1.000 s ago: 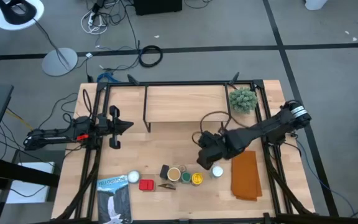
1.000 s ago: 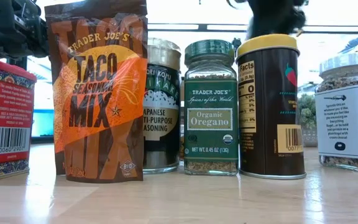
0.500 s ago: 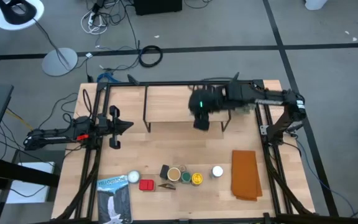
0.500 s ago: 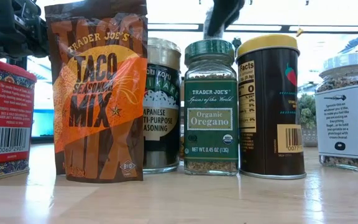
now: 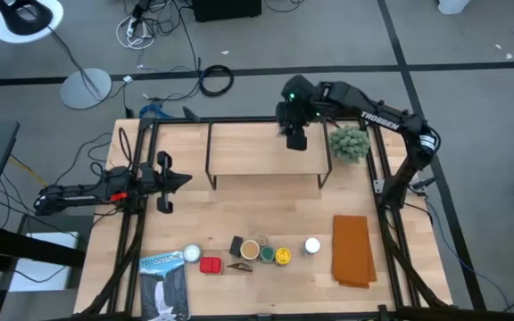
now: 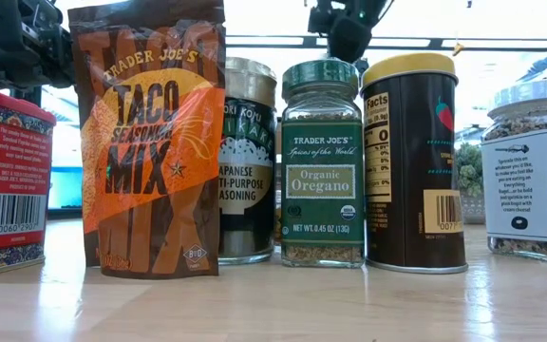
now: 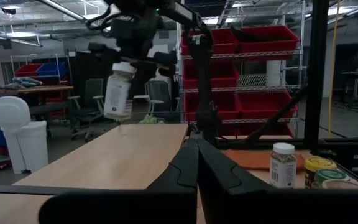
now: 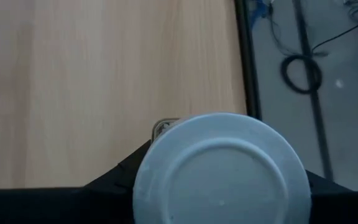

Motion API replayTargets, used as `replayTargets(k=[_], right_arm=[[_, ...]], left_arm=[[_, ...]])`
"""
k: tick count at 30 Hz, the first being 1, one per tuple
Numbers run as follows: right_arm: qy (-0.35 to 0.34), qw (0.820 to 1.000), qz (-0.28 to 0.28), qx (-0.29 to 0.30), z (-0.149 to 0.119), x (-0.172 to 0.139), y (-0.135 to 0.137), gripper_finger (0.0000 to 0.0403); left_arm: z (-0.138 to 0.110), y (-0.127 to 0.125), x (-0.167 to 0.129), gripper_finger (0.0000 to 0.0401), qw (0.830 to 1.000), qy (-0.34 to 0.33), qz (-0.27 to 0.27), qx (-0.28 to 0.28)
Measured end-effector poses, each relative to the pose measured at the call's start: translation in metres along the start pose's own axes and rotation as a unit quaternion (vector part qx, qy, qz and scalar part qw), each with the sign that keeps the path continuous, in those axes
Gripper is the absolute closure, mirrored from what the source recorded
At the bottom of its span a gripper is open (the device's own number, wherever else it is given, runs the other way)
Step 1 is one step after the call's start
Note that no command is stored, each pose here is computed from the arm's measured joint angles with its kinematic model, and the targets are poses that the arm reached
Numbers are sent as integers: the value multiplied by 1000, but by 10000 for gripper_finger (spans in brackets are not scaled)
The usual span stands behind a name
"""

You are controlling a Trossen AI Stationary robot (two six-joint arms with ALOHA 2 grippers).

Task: Shelf spices
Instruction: Put the top white seasoning bottle on the shelf, then put the white seasoning bottle on the shelf

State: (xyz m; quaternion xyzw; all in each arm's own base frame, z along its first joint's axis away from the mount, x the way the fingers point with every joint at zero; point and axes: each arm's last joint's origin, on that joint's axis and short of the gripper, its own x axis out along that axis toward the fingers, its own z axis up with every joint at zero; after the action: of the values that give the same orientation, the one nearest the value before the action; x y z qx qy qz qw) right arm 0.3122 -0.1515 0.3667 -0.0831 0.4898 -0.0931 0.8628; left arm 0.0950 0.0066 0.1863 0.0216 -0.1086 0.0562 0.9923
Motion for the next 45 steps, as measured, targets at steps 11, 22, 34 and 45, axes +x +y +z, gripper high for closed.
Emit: replayTargets(k=[11, 22, 34, 45], right_arm=[[40, 998, 38, -5, -5, 44, -13, 206], [45, 998, 39, -2, -4, 46, -11, 137], [22, 999, 27, 22, 7, 27, -16, 129], [36, 996, 29, 73, 15, -23, -16, 141]], left_arm=[[0, 0, 0, 395, 1000, 1, 0, 0], [0, 0, 0, 395, 1000, 0, 0, 0], [0, 0, 0, 395, 1000, 0, 0, 0], [0, 0, 0, 395, 1000, 0, 0, 0]])
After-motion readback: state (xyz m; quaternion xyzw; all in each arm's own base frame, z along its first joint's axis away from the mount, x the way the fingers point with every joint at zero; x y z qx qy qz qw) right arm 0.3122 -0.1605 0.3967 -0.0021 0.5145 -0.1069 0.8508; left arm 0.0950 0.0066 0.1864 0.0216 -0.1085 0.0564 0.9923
